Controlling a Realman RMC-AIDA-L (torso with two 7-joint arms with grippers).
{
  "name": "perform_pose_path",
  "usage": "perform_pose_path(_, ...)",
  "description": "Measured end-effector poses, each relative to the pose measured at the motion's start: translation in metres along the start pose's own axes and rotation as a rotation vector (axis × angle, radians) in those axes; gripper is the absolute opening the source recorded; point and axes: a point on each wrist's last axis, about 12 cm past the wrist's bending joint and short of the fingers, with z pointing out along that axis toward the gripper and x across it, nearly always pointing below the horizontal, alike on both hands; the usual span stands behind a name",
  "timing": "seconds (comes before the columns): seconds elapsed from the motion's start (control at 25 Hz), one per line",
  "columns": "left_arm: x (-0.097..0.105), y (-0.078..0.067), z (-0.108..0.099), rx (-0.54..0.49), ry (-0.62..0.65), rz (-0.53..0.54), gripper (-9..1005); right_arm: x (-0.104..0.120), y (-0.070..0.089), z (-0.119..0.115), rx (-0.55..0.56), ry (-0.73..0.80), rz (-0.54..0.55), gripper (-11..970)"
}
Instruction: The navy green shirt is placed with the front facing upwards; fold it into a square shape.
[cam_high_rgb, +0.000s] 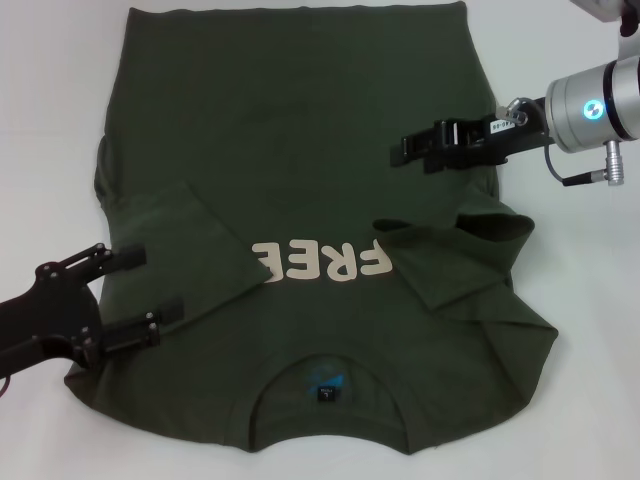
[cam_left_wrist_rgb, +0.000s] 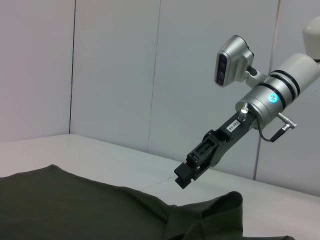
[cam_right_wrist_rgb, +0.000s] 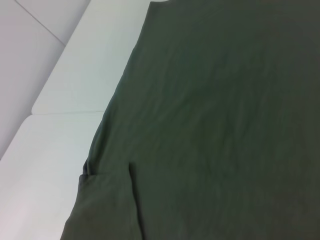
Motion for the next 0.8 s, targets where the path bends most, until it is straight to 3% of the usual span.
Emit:
perform_pose_path(0.16,0.000,0.000,0.000,0.000,0.000,-0.001,834,-0.004,-0.005,-0.007,0.019,-0.006,0.001,475)
perform_pose_path(0.28,0.000,0.000,0.000,0.000,0.000,-0.008,834,-0.009,-0.015,-0.024,0.049,0.025,0.037,716)
perform_pose_path(0.56,0.001,0.000,0.000,0.001,-0.001,-0.013,834,-0.009,-0.031,-0.056,0.161,0.157,0.088,770)
perform_pose_path(0.8,0.000,0.000,0.000,-0.001,-0.004,-0.013,834,-0.006,-0.028,-0.061,0.206,0.237,0.068,750)
